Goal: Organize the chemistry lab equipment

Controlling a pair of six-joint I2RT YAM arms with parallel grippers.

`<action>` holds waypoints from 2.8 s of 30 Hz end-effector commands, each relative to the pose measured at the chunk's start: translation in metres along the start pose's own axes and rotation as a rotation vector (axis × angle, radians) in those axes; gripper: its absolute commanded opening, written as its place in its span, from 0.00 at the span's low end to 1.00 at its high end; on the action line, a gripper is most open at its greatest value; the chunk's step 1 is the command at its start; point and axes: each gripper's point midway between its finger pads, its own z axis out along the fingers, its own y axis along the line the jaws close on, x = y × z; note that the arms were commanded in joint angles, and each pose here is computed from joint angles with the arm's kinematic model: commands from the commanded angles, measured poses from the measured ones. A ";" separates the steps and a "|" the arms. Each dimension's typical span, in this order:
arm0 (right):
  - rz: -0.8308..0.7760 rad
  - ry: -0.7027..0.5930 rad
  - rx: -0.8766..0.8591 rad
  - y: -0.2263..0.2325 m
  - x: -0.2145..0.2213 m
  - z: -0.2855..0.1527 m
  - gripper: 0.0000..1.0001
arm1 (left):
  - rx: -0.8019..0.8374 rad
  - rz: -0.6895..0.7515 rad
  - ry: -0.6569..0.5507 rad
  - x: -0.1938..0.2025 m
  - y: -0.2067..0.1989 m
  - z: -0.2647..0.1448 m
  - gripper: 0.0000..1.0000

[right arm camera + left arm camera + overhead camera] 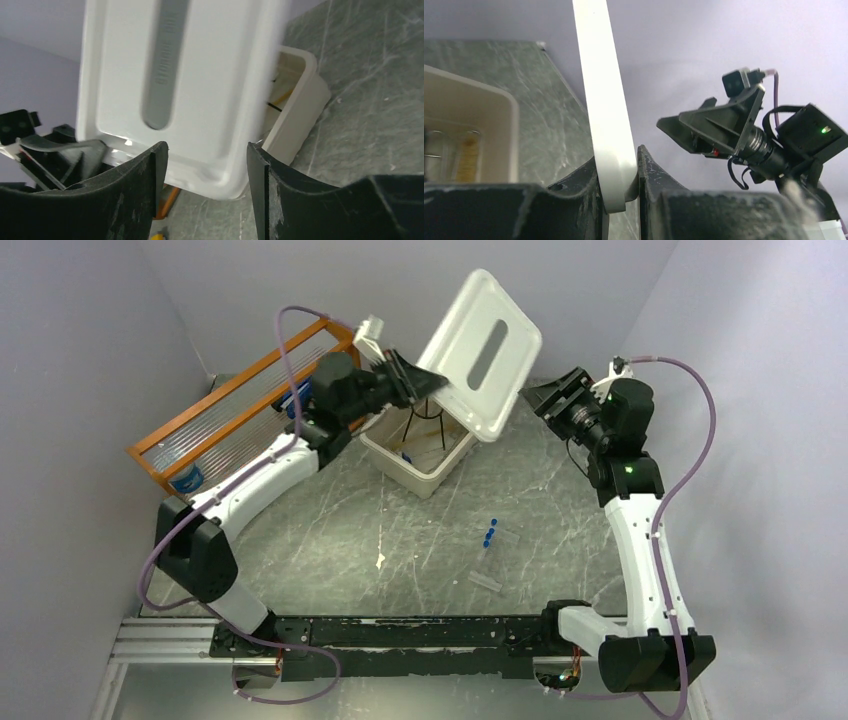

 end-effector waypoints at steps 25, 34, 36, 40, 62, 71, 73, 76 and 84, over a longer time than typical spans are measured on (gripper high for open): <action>-0.206 0.166 0.410 -0.088 0.115 0.099 0.54 | -0.242 -0.321 -0.017 0.007 0.126 -0.089 0.05; -0.208 0.264 0.395 -0.097 0.144 0.122 0.59 | -0.457 -0.288 -0.058 0.004 0.161 -0.112 0.51; -0.197 0.283 0.396 -0.100 0.151 0.126 0.59 | -0.497 -0.253 -0.071 -0.003 0.164 -0.116 0.56; -0.146 0.304 0.356 -0.095 0.160 0.129 0.56 | -0.577 -0.188 -0.092 -0.012 0.170 -0.124 0.60; -0.066 0.251 0.276 -0.064 0.145 0.114 0.54 | -0.729 -0.028 0.000 0.001 0.201 -0.146 0.82; -0.093 0.210 0.299 -0.076 0.142 0.099 0.51 | -0.743 -0.002 0.015 0.007 0.212 -0.145 0.70; -0.095 0.234 0.300 -0.081 0.150 0.100 0.47 | -0.740 0.006 0.022 0.009 0.215 -0.144 0.71; -0.090 0.261 0.314 -0.089 0.160 0.104 0.46 | -0.741 0.009 0.041 0.013 0.218 -0.142 0.74; -0.078 0.287 0.291 -0.090 0.169 0.116 0.50 | -0.772 0.002 0.083 0.025 0.235 -0.140 0.75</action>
